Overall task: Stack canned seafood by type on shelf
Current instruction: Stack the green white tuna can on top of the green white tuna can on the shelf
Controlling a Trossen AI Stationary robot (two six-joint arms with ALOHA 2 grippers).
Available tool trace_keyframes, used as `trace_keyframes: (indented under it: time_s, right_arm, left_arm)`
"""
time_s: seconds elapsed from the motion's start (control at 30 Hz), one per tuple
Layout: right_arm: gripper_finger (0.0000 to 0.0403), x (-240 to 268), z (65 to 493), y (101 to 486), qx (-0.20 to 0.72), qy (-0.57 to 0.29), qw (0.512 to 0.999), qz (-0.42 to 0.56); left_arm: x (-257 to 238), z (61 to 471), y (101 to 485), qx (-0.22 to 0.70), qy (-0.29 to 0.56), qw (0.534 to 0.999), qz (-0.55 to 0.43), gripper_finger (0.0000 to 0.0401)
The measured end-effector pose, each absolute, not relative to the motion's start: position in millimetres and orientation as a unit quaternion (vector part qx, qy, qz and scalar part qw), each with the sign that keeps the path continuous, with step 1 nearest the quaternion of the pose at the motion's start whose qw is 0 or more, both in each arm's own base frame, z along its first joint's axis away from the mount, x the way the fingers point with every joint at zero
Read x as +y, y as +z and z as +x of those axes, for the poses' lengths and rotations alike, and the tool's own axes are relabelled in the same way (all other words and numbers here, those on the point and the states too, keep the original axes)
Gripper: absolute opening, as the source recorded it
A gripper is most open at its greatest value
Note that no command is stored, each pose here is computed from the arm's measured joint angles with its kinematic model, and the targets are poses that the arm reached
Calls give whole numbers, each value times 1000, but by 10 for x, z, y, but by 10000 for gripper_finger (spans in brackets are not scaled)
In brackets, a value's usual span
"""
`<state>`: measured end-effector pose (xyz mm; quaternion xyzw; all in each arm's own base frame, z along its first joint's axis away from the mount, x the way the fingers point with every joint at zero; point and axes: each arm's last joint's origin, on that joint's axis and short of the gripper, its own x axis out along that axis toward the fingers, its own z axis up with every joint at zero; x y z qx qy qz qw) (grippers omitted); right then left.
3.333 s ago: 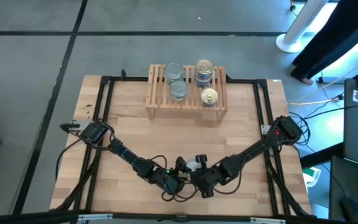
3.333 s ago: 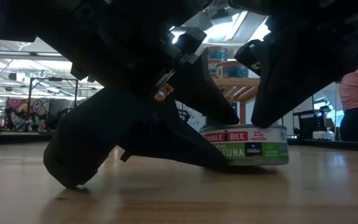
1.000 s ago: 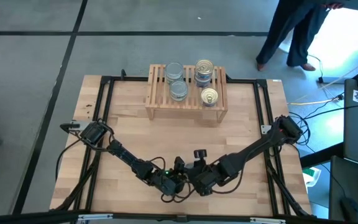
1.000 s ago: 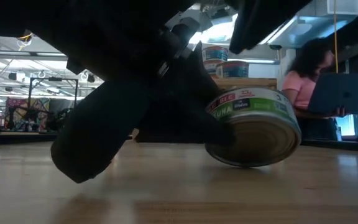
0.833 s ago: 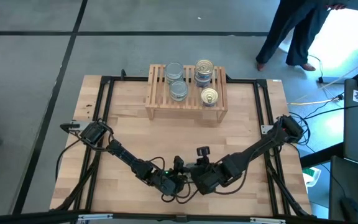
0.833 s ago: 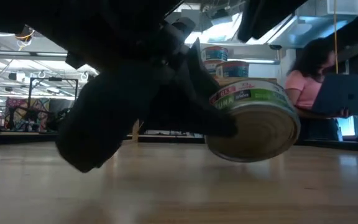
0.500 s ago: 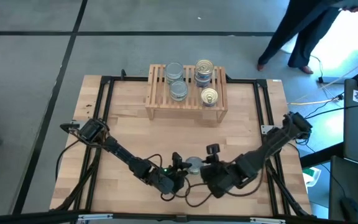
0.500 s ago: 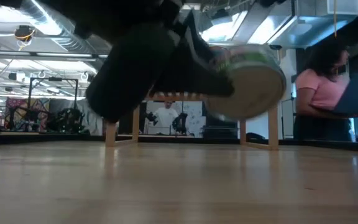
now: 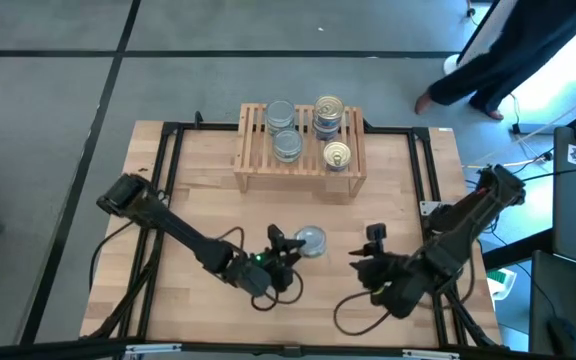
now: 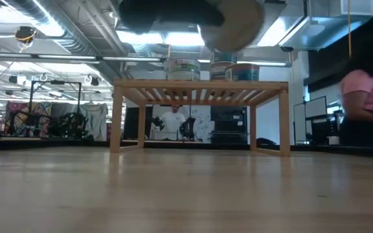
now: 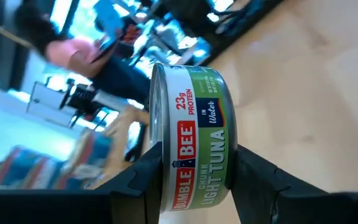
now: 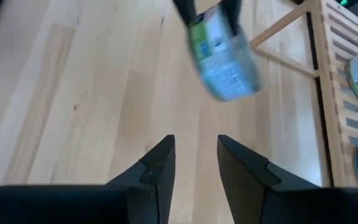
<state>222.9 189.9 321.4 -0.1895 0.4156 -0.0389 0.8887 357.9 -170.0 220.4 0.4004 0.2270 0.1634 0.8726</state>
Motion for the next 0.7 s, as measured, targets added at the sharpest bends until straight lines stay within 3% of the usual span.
trace_keyframes:
  time_s: [0.37, 0.7]
  right_arm:
    - [120, 1543, 1862, 2877, 307, -11, 948, -82]
    - [120, 1509, 1788, 2246, 234, 75, 969, -3]
  left_arm:
    - [-984, 3492, 2885, 245, 261, 819, 449, 143]
    - [-237, 3572, 2965, 324, 311, 732, 512, 143]
